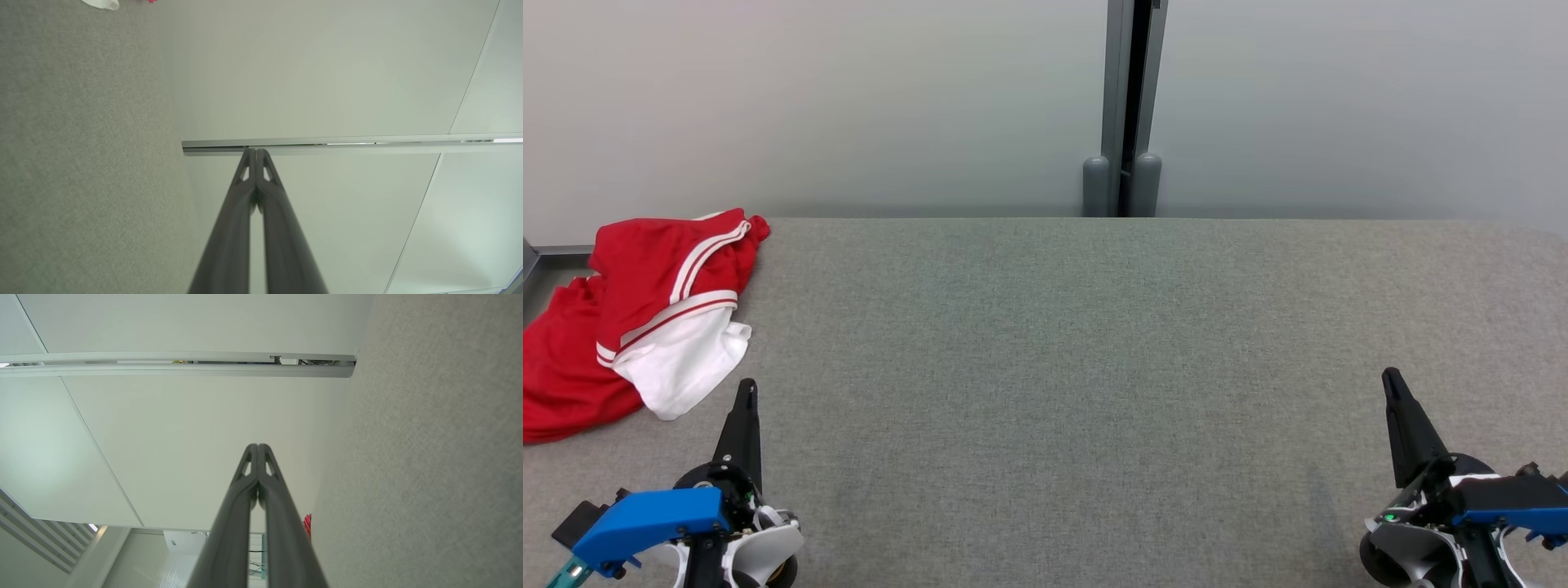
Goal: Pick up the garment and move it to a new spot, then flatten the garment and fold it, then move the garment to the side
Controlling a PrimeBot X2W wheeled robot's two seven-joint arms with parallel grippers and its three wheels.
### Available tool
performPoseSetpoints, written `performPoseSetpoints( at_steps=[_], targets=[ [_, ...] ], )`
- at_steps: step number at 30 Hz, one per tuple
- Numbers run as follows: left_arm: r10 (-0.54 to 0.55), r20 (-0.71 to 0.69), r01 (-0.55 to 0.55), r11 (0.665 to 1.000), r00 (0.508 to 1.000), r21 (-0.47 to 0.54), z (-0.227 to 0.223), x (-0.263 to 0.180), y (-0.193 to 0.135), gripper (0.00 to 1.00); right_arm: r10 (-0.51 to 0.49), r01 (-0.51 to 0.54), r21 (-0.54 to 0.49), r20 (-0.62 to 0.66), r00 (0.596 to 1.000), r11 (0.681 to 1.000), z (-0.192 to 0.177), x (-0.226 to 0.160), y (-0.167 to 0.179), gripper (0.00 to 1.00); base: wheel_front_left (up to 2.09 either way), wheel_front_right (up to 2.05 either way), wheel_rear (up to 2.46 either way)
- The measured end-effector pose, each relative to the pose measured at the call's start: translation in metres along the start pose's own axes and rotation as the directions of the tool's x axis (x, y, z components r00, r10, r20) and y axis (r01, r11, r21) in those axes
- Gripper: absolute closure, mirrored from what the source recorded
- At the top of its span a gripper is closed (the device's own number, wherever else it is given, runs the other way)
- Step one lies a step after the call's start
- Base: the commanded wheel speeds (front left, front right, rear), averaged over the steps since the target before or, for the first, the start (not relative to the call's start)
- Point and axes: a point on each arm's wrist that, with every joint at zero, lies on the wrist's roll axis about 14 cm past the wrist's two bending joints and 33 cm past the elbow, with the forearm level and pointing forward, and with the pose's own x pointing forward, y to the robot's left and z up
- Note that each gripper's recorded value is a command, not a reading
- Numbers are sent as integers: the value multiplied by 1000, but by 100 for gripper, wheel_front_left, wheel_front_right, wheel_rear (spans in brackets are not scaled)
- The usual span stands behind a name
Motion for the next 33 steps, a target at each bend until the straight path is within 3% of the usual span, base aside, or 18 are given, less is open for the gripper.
performPoseSetpoints(
  at_steps=[10, 11, 18, 33],
  targets=[
    [0, 0, 0, 1000, 1000, 0, 0, 0, 0, 100, 0, 0, 0, 0, 1000, 1000, 0, 0, 0, 100, 0, 0, 0],
    [4, 1, -4, 1000, 1000, 0, 0, 0, 1, 0, -3, 3, 1, 0, 1000, 1000, 0, 0, -1, 0, 0, 0, 0],
    [117, 8, -117, 993, 993, -14, -2, -20, 40, 0, -85, 85, 13, 4, 996, 996, -3, -10, -28, 0, 0, 0, 0],
    [90, 6, -90, 992, 996, 92, -14, -18, 30, 0, -99, 104, -95, 51, 994, 990, 1, -13, -32, 0, 0, 0, 0]
  ],
)
